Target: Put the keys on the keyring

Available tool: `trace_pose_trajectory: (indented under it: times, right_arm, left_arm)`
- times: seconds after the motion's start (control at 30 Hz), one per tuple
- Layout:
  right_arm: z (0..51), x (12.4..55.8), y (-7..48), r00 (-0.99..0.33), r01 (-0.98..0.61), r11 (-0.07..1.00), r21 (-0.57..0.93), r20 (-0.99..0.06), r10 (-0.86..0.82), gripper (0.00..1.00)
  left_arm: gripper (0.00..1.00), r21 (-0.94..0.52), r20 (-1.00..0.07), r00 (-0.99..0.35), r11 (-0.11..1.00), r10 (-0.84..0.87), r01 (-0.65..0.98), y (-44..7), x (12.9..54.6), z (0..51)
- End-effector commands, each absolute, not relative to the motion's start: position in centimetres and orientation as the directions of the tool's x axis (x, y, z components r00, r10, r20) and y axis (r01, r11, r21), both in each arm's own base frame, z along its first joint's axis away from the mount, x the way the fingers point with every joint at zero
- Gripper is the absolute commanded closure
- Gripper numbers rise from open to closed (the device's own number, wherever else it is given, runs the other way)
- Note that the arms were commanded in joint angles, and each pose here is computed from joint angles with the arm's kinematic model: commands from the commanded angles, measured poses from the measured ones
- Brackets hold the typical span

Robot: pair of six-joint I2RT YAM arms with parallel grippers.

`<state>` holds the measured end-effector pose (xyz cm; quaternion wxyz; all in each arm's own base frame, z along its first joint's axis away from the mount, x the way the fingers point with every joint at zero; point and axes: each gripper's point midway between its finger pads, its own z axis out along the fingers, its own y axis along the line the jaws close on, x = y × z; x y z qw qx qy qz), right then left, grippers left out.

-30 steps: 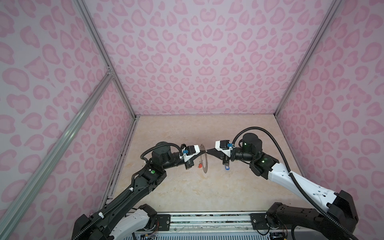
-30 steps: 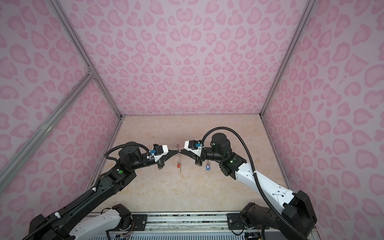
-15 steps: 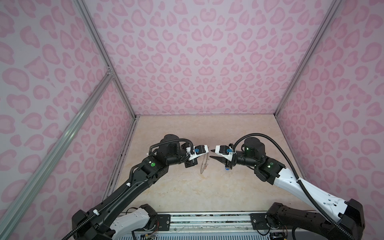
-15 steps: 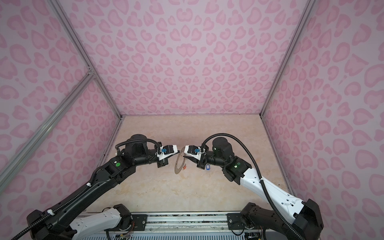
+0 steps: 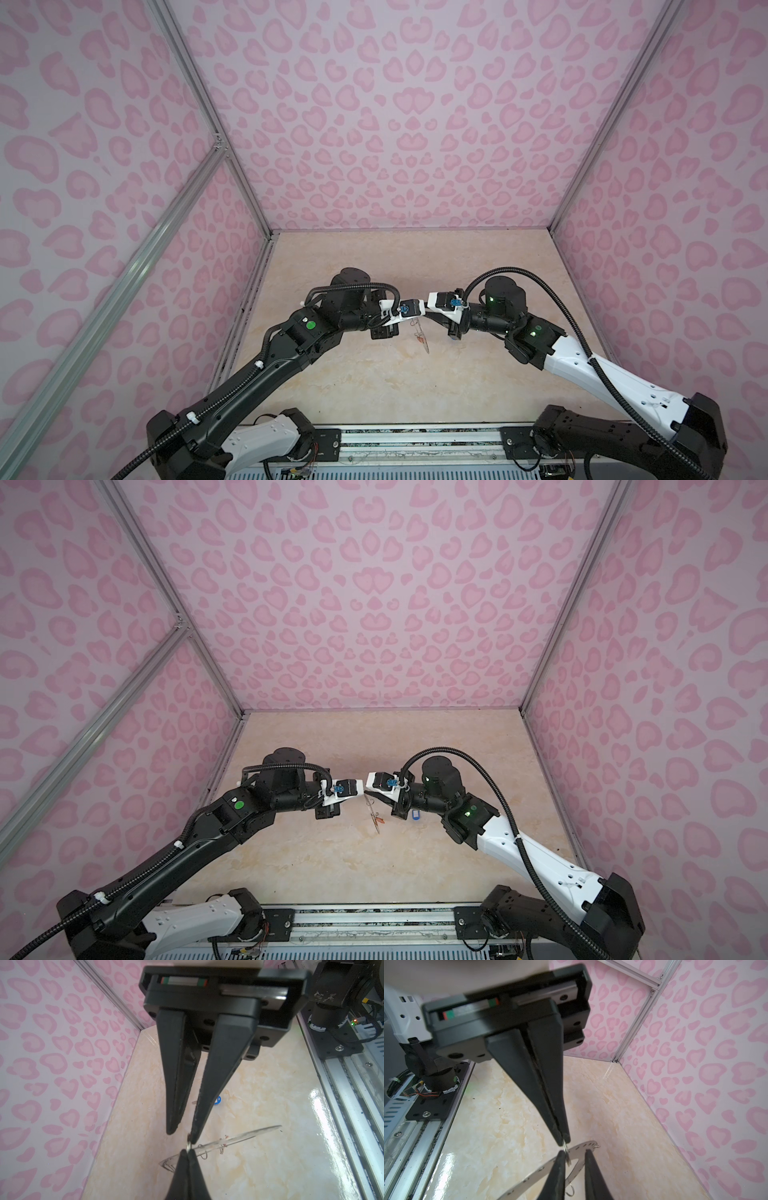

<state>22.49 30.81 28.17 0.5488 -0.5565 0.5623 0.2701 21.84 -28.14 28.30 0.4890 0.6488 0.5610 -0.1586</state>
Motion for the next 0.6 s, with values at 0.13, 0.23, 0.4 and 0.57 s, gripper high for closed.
trace_pose_trajectory:
  times: [0.13, 0.23, 0.4, 0.57]
  right_arm:
    - [28.10, 22.65, 31.19, 0.213, -0.926, 0.236, -0.294, -0.925, -0.315, 0.84]
    - [27.94, 22.65, 31.27, 0.210, -0.928, 0.231, -0.291, -0.924, -0.318, 0.85]
    - [28.01, 22.54, 31.49, 0.211, -0.933, 0.220, -0.286, -0.927, -0.310, 0.98]
    - [27.88, 22.51, 31.55, 0.209, -0.935, 0.216, -0.283, -0.928, -0.310, 1.00]
  left_arm:
    - [0.97, 0.483, -0.754, 0.363, 0.088, 0.547, 0.871, -28.45, 21.56, 29.32]
    - [0.97, 0.484, -0.757, 0.369, 0.083, 0.539, 0.871, -28.50, 21.34, 29.45]
    - [0.97, 0.483, -0.762, 0.378, 0.073, 0.527, 0.872, -28.64, 21.06, 29.55]
    - [0.96, 0.502, -0.758, 0.383, 0.098, 0.527, 0.859, -28.42, 21.45, 29.42]
